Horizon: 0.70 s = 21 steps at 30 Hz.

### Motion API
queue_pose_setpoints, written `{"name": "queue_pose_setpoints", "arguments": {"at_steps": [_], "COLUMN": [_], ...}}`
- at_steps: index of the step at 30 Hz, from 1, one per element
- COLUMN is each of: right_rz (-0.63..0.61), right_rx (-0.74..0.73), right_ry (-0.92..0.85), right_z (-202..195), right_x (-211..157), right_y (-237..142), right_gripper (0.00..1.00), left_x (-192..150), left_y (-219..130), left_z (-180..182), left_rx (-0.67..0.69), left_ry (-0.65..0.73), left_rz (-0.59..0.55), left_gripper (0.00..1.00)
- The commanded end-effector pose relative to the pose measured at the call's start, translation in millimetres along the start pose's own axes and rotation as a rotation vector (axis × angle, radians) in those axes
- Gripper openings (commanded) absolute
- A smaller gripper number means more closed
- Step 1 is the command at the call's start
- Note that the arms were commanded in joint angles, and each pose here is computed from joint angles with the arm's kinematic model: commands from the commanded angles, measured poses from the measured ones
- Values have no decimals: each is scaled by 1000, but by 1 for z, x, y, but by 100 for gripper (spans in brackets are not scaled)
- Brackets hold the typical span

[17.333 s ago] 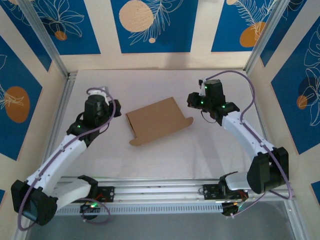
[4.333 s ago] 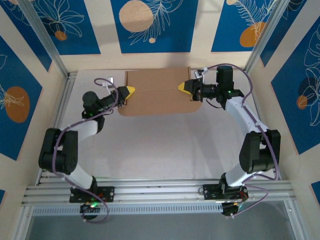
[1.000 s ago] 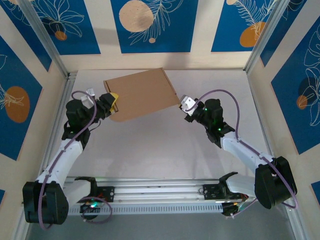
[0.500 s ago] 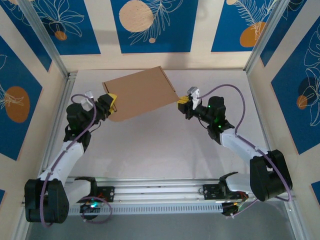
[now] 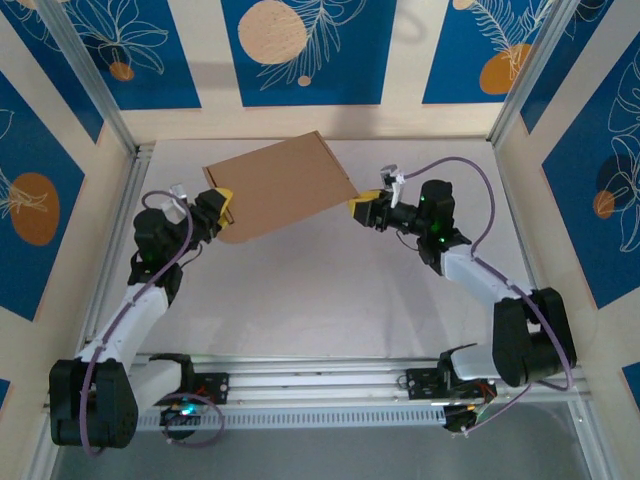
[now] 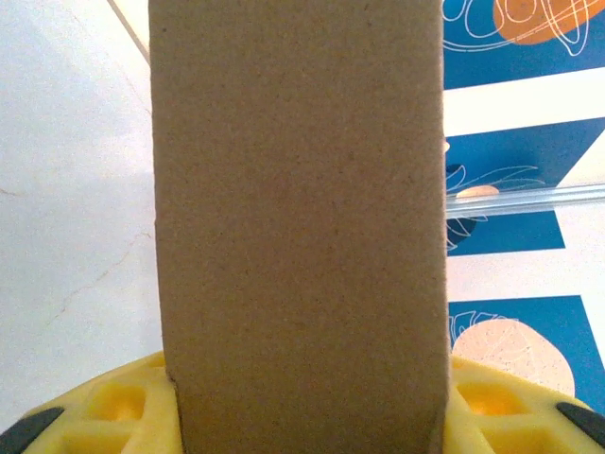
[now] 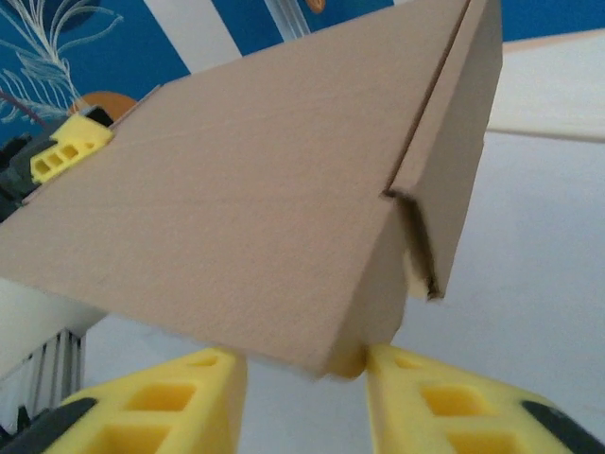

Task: Fold the paper box

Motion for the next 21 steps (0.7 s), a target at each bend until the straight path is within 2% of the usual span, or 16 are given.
{"name": "queue_pose_setpoints", "arguments": {"at_steps": [1,3,7,9,11,13,17,19,21], "right_rz": [22,1,-73,-75,-64,1,129,189,231], "right_rx": [-49,-102,-139,-131,-185,-238,-239,-208,-200], "right_ry": [8,-33,-102,-224,-425,-646,-1196,-1370,-1471], "right_z": [22,30,45,55,63,72,88,92,93], "right_x": [2,0,-4,-4,-3,0,-11,-16,-19], "right_y": [-17,-25,-41,-47,-45,-35,-4,12,27], "right_gripper": [53,56,56,55,55,59,75,83,86], "left_x": [3,5,10,11,11,10,7,7,5], "left_y": [1,2,3,4,6,6,5,4,3], "left_z": [-2,-5,-9,-11,-12,-11,-14,-14,-15], "left_rx": [-13,-14,-17,-8,-5,10,38,41,45], "left_ry": [19,17,11,8,13,17,37,34,31], "left_rz": [-27,-32,-42,-32,-12,7,42,50,56], "left_gripper": [26,26,26,26,26,26,26,26,26]}}
Point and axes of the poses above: each hand's point on the last joint's axis, 136 mm out from that joint toward the fingers, its own y axis out along the fingers, its own z axis along the line the jaws close on, x = y × z, the point moved 10 cm from there along -y, back along the fingers, and after that the axes turned 9 degrees about y, right-handed, at the moved point
